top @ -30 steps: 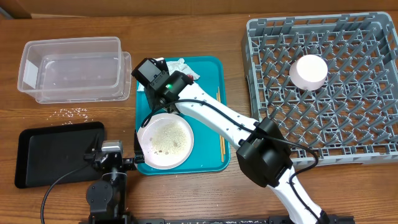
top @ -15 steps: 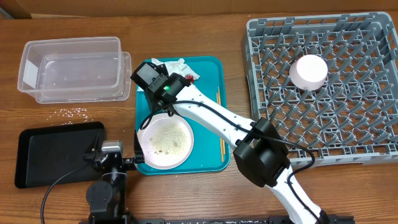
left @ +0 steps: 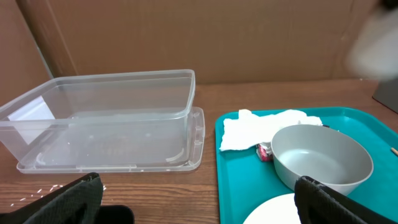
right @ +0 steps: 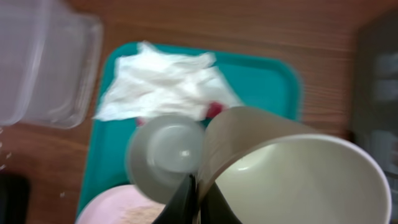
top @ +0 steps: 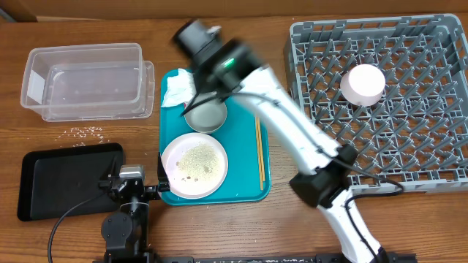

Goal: Sort waste into correct bins and load items into the dishwasher
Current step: 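Carry the white cup over the dish rack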

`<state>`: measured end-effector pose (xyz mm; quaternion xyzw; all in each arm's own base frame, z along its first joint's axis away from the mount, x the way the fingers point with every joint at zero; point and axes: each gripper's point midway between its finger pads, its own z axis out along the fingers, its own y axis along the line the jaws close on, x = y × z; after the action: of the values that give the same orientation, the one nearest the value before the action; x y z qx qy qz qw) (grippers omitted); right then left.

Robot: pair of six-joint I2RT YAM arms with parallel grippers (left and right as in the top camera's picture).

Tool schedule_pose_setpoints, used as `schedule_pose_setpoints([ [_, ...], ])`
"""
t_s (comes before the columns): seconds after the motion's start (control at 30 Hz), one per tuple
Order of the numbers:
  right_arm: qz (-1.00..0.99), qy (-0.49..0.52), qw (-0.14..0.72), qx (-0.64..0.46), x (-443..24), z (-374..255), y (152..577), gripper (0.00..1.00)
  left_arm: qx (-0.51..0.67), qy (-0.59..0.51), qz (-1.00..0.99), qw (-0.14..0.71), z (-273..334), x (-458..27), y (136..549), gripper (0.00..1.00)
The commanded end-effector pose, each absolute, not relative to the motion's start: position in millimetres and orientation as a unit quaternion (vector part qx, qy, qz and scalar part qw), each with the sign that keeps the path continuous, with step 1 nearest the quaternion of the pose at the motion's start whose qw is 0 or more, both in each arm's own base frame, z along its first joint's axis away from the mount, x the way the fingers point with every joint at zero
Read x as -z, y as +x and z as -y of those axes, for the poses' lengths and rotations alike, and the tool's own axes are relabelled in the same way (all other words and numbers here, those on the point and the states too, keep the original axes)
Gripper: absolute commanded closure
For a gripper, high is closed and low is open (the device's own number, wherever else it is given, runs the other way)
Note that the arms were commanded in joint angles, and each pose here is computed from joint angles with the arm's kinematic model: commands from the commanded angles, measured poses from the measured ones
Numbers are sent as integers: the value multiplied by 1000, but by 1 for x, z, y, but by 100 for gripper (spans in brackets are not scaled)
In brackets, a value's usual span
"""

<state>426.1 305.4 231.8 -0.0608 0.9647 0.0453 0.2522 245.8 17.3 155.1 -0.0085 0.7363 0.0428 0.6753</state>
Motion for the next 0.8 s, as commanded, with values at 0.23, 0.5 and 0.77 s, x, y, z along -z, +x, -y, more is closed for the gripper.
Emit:
schedule_pose_setpoints([
  [0.23, -947, 78, 264, -166, -310, -120, 477, 96, -36, -11, -734, 679, -17, -156, 246, 0],
  [0.5, -873, 53, 218, -433, -345, -73, 471, 96, -36, -11, -734, 679, -17, -156, 246, 0],
  [0.77, -897, 109, 188, -385, -319, -40, 463, 96, -36, -11, -734, 679, -17, -156, 246, 0],
])
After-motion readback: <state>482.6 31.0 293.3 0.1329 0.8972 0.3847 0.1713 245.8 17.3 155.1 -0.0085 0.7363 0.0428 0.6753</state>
